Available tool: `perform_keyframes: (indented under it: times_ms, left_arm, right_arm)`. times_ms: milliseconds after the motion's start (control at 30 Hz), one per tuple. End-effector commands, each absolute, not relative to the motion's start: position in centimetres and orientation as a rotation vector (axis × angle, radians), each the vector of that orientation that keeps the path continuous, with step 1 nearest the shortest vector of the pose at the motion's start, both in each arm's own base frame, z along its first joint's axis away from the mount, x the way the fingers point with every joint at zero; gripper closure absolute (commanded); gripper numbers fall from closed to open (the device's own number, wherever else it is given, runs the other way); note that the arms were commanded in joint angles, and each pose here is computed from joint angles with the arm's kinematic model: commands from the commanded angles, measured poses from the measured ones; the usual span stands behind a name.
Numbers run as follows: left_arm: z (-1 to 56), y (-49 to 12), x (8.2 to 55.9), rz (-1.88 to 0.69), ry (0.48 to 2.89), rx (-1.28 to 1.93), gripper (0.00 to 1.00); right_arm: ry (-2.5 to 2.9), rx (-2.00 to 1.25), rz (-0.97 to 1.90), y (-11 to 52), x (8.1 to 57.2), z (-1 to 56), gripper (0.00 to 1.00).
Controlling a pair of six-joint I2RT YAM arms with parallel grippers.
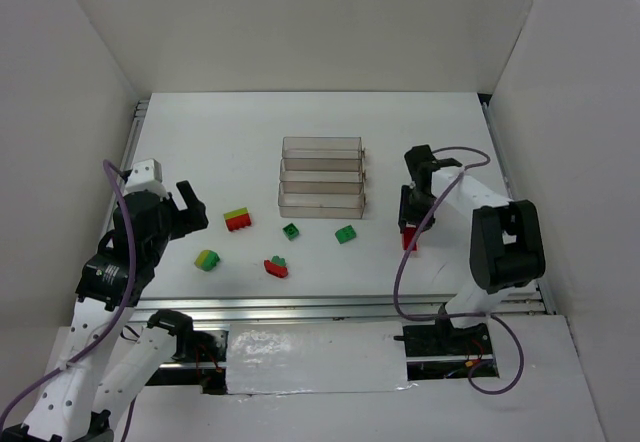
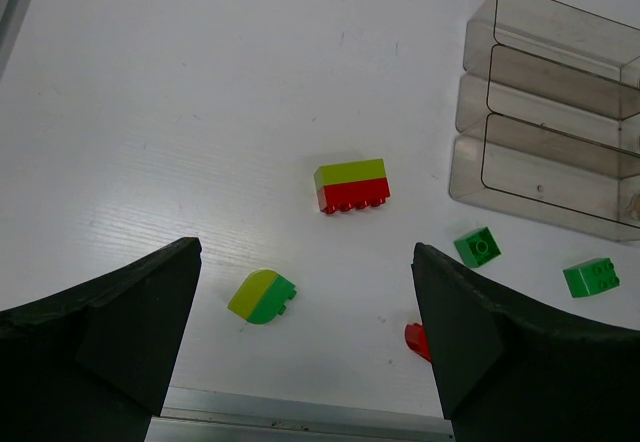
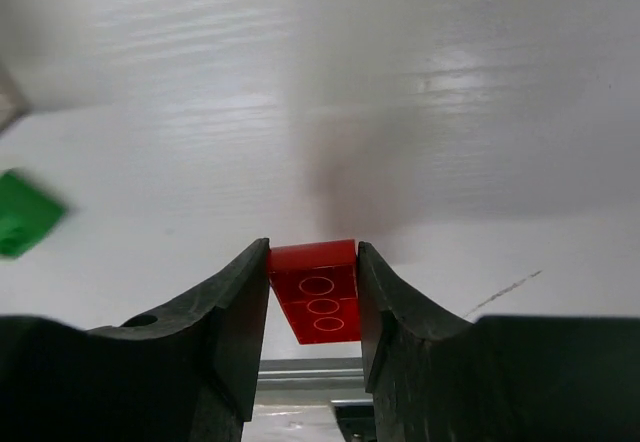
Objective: Sort the legos into containers by color
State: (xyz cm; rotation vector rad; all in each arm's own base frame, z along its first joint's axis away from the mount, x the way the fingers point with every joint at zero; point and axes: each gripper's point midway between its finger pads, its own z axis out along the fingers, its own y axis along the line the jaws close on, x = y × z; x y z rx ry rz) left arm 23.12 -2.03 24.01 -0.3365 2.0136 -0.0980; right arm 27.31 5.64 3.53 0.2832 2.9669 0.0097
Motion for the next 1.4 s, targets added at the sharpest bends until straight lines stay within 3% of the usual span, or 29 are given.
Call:
perform_keyframes:
  times_ms: [0,267,433,467,600,867,1033,1133,1233,1333,1367]
  left_arm:
    - [25.0,-2.0,23.7,-0.097,1.97,-0.326,0.01]
    - [25.0,-2.3,23.8,-0.113,1.969,-0.31,0.0]
    - [25.0,-2.4,23.7,-0.121,1.965,-0.304,0.01]
    - [25.1,-2.3,23.7,-0.117,1.961,-0.31,0.0]
    - [25.0,-2.2,23.7,-0.117,1.961,-0.312,0.01]
    - [24.6,-2.5,24.2,-0.121,1.988,-0.292,0.0]
    - [24.6,-2.7,24.4,-0.134,1.991,-0.28,0.01]
    - [24.4,-2.8,24.5,-0.141,1.999,-0.273,0.0]
    - [24.3,-2.8,24.6,-0.139,2.005,-0.272,0.01]
    - [24.3,-2.8,24.7,-0.138,2.007,-0.274,0.01]
    - [24.1,-2.8,24.7,-0.138,2.011,-0.276,0.01]
  right_arm:
    - [2.725,0.266,0.218,8.6,31.3,10.1,1.0]
    - [2.32,0.127,0.5,18.1,41.8,21.1,1.0]
    - [2.233,0.196,0.503,20.5,48.0,22.8,1.0]
    - [2.278,0.217,0.458,20.7,49.1,20.6,1.0]
    - [2.255,0.224,0.378,21.6,52.7,20.3,0.99]
    - [2.237,0.189,0.325,22.7,55.5,16.9,0.92]
    - [2.273,0.164,0.29,22.8,56.2,15.0,0.76]
    - [2.269,0.161,0.27,22.5,56.4,14.8,0.58]
    - [2.27,0.145,0.267,22.5,56.3,14.9,0.55]
    - [2.273,0.132,0.283,22.7,55.8,15.2,0.34]
    - [2.256,0.131,0.292,22.7,55.6,16.2,0.1]
